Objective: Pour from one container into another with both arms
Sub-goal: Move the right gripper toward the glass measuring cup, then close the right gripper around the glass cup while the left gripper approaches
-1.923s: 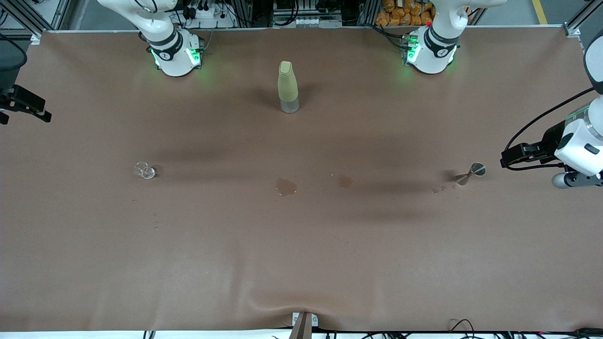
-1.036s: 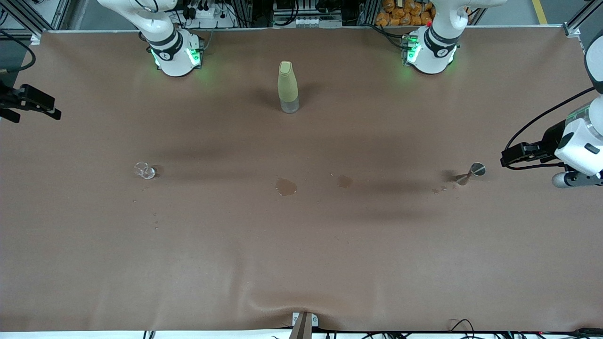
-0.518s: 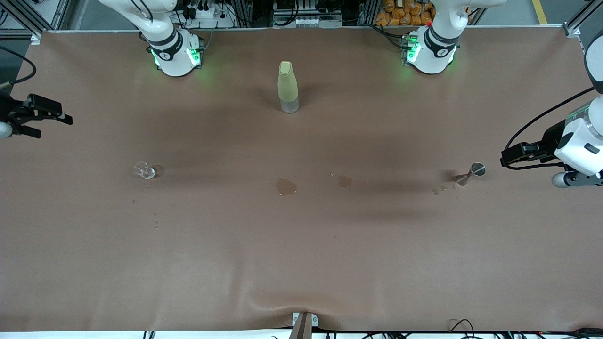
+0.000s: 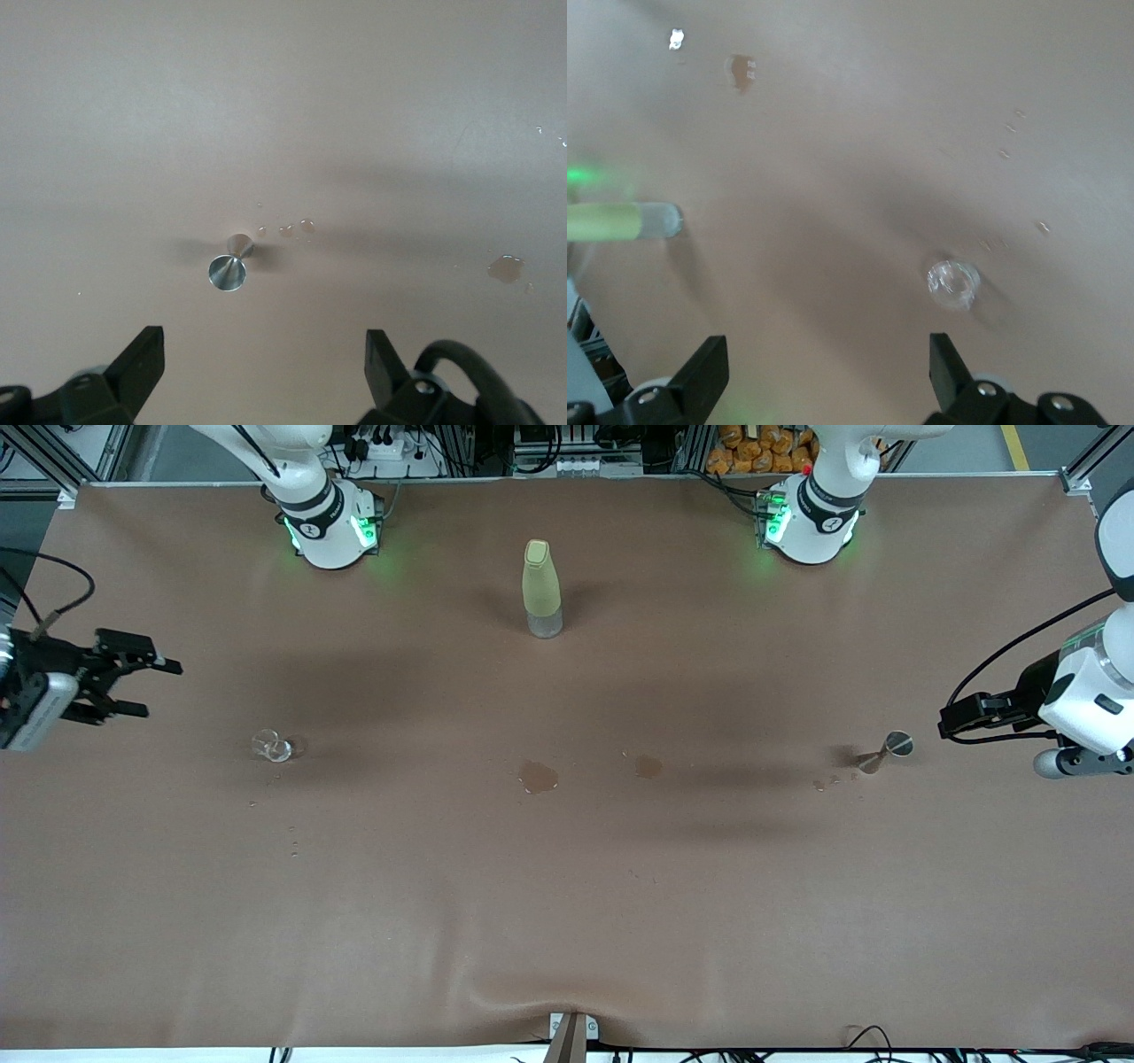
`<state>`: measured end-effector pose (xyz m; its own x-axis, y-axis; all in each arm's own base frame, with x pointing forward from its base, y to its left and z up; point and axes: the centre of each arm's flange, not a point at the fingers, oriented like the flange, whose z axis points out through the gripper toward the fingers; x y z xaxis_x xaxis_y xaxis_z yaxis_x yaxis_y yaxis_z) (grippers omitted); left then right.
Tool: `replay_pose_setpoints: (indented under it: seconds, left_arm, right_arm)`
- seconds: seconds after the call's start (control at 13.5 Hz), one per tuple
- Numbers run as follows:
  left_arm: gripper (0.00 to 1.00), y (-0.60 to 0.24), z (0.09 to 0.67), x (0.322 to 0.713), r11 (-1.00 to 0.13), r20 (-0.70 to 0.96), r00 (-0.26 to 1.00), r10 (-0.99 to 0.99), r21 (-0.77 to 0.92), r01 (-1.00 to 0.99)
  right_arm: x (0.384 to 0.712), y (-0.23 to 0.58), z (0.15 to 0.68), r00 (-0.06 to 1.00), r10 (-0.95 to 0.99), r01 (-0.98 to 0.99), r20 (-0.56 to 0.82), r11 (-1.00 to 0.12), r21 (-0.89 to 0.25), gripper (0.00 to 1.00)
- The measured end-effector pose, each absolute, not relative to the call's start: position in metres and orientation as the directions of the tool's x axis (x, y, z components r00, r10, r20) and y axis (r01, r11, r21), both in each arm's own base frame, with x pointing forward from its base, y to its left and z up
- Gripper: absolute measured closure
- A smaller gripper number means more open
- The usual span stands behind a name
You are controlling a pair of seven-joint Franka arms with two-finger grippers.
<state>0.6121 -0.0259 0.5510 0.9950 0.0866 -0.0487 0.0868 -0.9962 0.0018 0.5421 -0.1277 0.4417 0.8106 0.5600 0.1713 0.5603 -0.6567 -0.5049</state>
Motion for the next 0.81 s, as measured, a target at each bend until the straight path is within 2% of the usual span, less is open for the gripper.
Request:
replay_pose_setpoints:
  seconds: [0.37, 0.81]
  left_arm:
    - [0.0, -0.026, 0.551, 0.612, -0.997, -0.051, 0.996, 0.073, 0.002, 0.073]
    - [0.0, -0.025, 0.551, 0.612, -1.0, -0.052, 0.999, 0.009, 0.005, 0.01]
  right_arm:
    - [0.531, -0.198, 0.344, 0.607, 0.635, 0.784, 0.478, -0.377, -0.494, 0.0]
    - [0.516, -0.237, 0.257, 0.37, 0.538, 0.927, 0.757, -0.16, -0.34, 0.0]
